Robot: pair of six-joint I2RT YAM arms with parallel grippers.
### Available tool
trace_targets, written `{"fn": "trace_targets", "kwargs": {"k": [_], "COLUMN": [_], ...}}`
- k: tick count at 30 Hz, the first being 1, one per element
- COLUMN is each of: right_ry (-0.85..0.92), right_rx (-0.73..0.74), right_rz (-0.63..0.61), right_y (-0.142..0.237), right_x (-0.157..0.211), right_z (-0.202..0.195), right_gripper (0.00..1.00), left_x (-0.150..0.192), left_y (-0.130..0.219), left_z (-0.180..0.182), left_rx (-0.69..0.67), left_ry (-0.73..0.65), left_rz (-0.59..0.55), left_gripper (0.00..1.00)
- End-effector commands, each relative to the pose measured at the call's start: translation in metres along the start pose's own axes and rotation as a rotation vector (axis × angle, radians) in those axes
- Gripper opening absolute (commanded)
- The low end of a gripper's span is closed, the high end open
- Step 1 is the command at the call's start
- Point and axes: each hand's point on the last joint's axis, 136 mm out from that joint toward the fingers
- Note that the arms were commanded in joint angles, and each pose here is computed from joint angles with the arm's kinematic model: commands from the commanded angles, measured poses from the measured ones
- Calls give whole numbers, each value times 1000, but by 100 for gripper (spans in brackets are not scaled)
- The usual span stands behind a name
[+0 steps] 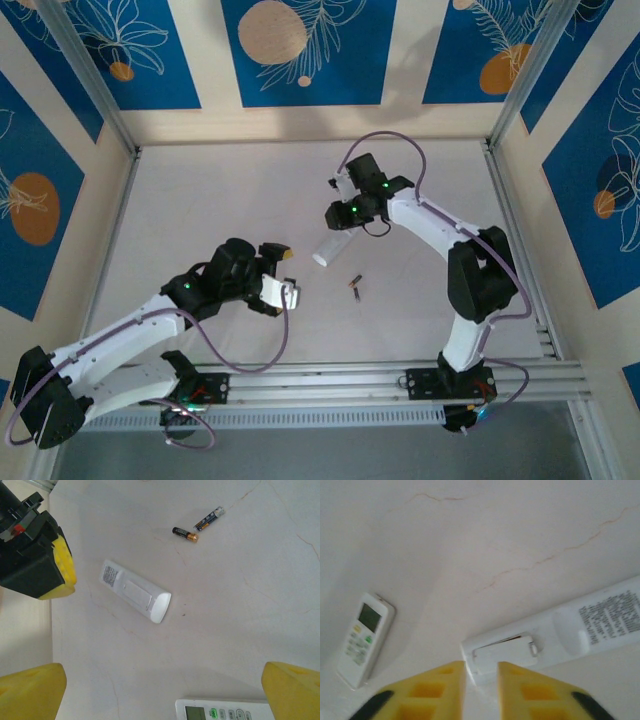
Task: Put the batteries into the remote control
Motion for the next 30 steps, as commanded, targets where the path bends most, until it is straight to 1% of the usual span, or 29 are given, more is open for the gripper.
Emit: {"fn": "trace_targets", "kwargs": {"k": [1, 3, 11, 16, 19, 25, 27, 30], "right_ry": [-28, -27, -31, -34, -25, -15, -10, 8], "right_rx": [-20, -2, 85, 106, 91, 94, 96, 82], "right_rz": [39, 60, 137, 171, 191, 190, 180, 116], "right_y": [-14, -22, -57, -74, -83, -82, -74, -53], "right_x": [17, 22, 37, 48, 55, 52, 45, 24], "right_z": [8, 5, -16, -24, -20, -15, -12, -2], "right_gripper": [14, 11, 11, 11, 11, 11, 10, 11], "left_x": [-5, -5, -3, -3, -3, -3, -3, -3], "left_y": [4, 4, 4, 3, 3, 3, 3, 3], "left_z": [0, 0, 0, -1, -1, -1, -2, -2], "left_rx": [-3, -1, -3, -1, 0, 1, 3, 2], "left_ry": [-9, -9, -12, -11, -12, -12, -13, -13], "left_rz": [-35, -35, -30, -27, -30, -28, -29, -29], "left_gripper": [100, 100, 100, 100, 100, 100, 100, 100]}}
Point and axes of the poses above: each hand's point on the last joint's axis, 136 mm out from that joint toward the fingers, its own y axis back along the fingers, its own z axis along the line the jaws close on, x = y × z, and after that the axes turned 3 degrees about y, right-handed
